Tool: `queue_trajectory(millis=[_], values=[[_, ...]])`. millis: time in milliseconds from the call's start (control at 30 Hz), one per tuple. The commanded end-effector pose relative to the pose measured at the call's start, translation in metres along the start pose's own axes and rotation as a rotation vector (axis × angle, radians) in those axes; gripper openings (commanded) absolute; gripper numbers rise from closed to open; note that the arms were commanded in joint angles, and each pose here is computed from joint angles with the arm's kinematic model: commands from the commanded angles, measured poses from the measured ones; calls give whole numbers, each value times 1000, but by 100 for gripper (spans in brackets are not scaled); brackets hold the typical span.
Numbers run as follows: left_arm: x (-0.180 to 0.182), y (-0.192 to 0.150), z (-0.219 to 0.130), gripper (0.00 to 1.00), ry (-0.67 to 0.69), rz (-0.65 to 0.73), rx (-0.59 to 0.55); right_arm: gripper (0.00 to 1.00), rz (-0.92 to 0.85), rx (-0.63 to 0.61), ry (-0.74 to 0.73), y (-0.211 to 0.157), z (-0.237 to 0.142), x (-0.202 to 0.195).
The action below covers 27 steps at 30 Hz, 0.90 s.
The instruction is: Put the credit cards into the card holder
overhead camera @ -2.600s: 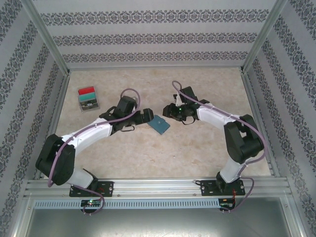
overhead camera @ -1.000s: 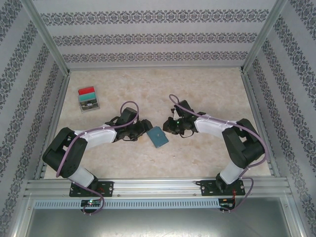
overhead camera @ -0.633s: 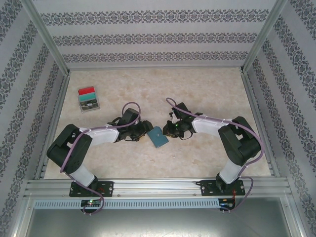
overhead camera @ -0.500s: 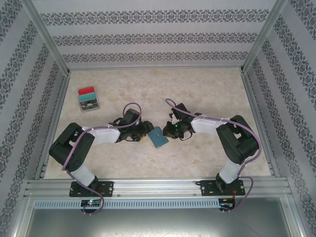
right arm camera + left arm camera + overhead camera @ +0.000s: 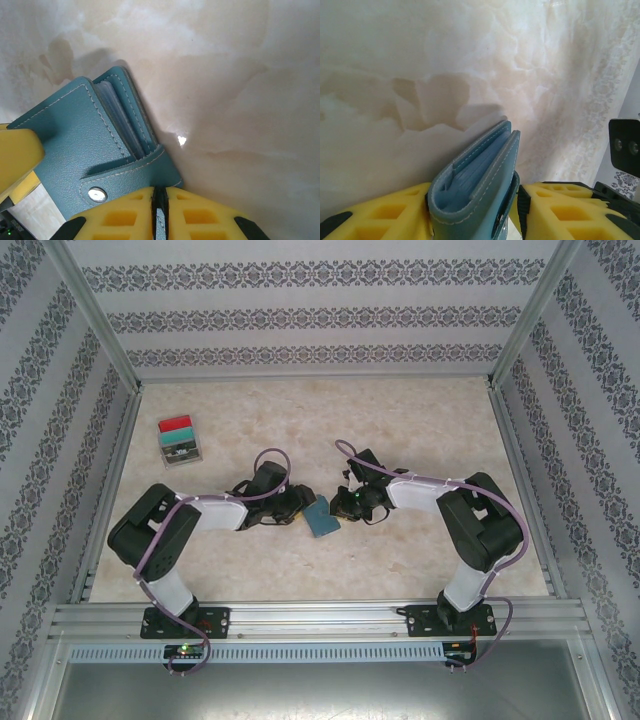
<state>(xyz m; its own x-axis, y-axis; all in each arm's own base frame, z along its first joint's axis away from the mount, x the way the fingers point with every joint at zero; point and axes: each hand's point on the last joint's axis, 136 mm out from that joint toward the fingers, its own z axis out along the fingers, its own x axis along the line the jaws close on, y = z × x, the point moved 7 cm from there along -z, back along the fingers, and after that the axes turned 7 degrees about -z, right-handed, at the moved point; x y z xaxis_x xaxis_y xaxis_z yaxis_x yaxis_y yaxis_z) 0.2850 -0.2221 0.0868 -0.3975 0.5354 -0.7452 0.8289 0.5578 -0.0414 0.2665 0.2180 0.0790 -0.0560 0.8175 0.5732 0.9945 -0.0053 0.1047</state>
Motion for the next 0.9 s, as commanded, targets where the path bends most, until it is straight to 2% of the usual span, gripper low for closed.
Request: queue_trajectory(millis=[0, 200, 267, 400, 500, 600, 733, 867], values=[[-12, -5, -9, 48, -39, 32, -22, 14, 22, 34, -67, -8, 4, -11], [-6, -5, -11, 45, -48, 21, -40, 14, 24, 33, -68, -9, 5, -10], [-4, -5, -10, 36, -49, 14, -41, 14, 24, 32, -67, -8, 5, -10], [-7, -4, -14, 30, -56, 26, -59, 14, 20, 24, -67, -7, 3, -8], [-11, -2, -20, 22, -51, 50, -81, 14, 14, 3, -70, -5, -2, -6], [-15, -1, -20, 11, -48, 71, -71, 16, -32, -54, -78, 0, -15, 3], [-19, -1, -14, 1, -13, 102, -27, 22, -136, -149, -122, 8, -38, 18], [-24, -2, -9, 0, -2, 124, 10, 27, -259, -184, -119, 13, -46, 37]])
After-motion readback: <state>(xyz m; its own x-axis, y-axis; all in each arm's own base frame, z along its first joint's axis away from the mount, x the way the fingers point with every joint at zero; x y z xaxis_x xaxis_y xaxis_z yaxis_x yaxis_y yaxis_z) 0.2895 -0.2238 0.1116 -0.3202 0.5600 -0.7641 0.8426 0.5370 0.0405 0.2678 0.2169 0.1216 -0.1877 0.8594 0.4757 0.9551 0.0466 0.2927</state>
